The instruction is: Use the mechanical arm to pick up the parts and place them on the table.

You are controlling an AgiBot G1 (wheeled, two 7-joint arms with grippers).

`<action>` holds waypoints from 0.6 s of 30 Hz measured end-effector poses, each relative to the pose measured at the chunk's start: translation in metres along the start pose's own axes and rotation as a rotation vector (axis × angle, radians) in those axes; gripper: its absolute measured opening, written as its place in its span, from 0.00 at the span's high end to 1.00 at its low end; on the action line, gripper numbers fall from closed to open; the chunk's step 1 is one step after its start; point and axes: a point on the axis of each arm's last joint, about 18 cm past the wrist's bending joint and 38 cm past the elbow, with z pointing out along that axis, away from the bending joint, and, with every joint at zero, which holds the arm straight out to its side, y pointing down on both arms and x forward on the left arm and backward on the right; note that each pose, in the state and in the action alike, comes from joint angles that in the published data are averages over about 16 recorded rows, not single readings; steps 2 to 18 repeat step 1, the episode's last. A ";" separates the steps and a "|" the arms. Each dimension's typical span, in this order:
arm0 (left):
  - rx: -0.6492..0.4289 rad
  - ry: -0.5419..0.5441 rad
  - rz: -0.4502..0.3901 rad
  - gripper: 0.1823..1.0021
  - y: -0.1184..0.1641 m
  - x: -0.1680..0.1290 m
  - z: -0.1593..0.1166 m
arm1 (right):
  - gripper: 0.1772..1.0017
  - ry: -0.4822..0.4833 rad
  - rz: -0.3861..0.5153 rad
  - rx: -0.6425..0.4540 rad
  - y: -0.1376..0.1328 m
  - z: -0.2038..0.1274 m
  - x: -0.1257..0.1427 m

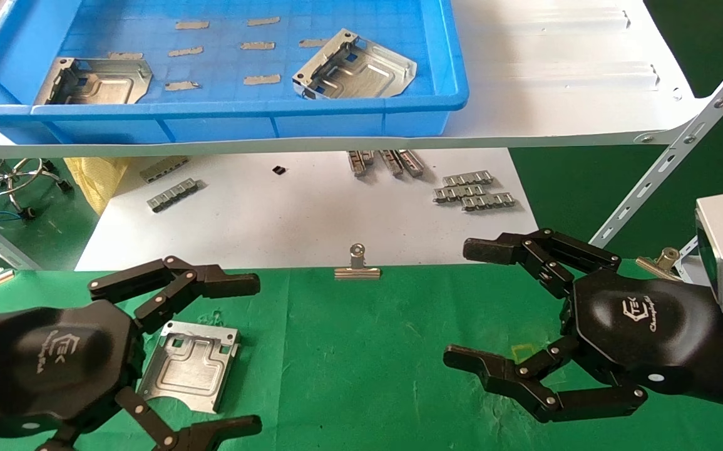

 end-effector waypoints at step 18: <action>0.000 -0.001 0.000 0.00 0.000 0.000 0.000 | 0.00 0.000 0.000 0.000 0.000 0.000 0.000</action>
